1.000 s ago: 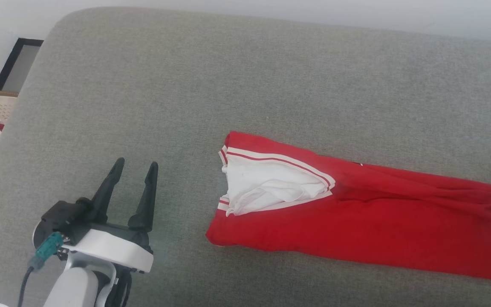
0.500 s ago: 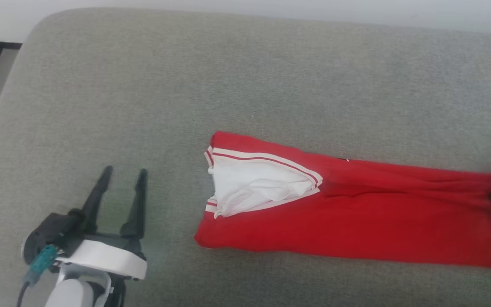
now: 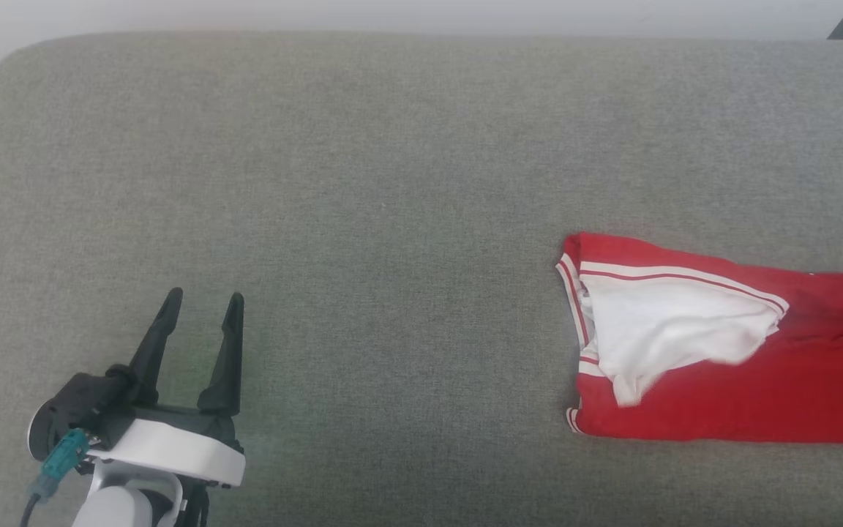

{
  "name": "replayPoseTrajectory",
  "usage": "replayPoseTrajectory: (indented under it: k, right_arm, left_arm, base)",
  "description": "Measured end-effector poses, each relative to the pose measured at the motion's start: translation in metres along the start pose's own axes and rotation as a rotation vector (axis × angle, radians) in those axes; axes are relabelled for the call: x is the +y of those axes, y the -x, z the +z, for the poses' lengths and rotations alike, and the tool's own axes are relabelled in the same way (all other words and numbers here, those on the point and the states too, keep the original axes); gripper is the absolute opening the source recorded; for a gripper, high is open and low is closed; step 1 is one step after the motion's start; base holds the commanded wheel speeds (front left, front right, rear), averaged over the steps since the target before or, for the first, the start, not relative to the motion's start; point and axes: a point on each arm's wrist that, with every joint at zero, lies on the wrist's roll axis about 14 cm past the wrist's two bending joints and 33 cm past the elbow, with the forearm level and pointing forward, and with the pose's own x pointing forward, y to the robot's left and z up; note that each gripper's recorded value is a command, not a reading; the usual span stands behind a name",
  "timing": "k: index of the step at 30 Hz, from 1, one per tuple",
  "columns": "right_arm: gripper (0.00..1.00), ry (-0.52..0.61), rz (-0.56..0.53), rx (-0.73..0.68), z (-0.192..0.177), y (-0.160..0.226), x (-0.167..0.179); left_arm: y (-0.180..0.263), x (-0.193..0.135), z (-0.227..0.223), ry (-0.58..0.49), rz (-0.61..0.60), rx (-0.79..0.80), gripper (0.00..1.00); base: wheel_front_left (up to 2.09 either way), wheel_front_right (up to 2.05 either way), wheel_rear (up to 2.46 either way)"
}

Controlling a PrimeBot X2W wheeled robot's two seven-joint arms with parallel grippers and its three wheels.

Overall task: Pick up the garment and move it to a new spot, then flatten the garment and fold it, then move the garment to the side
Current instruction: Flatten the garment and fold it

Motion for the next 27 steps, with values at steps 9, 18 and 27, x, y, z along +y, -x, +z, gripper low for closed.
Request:
replayPoseTrajectory:
  k: [9, 18, 27]
  right_arm:
    - [0.00, 0.067, 0.254, 0.045, -0.021, 0.013, 0.086]
    - [0.00, 0.297, 0.668, 0.096, -0.050, 0.068, 0.229]
    - [0.00, 0.447, 0.824, 0.204, -0.085, 0.074, 0.303]
  left_arm:
    - [0.007, -0.007, 0.002, 0.011, -0.010, -0.006, 1.00]
    - [0.019, -0.012, -0.001, 0.047, 0.003, 0.001, 1.00]
    - [0.022, -0.007, 0.000, 0.057, 0.029, -0.001, 1.00]
  base:
    - [0.00, 0.00, 0.00]
    - [0.00, 0.00, 0.00]
    - [0.00, 0.00, 0.00]
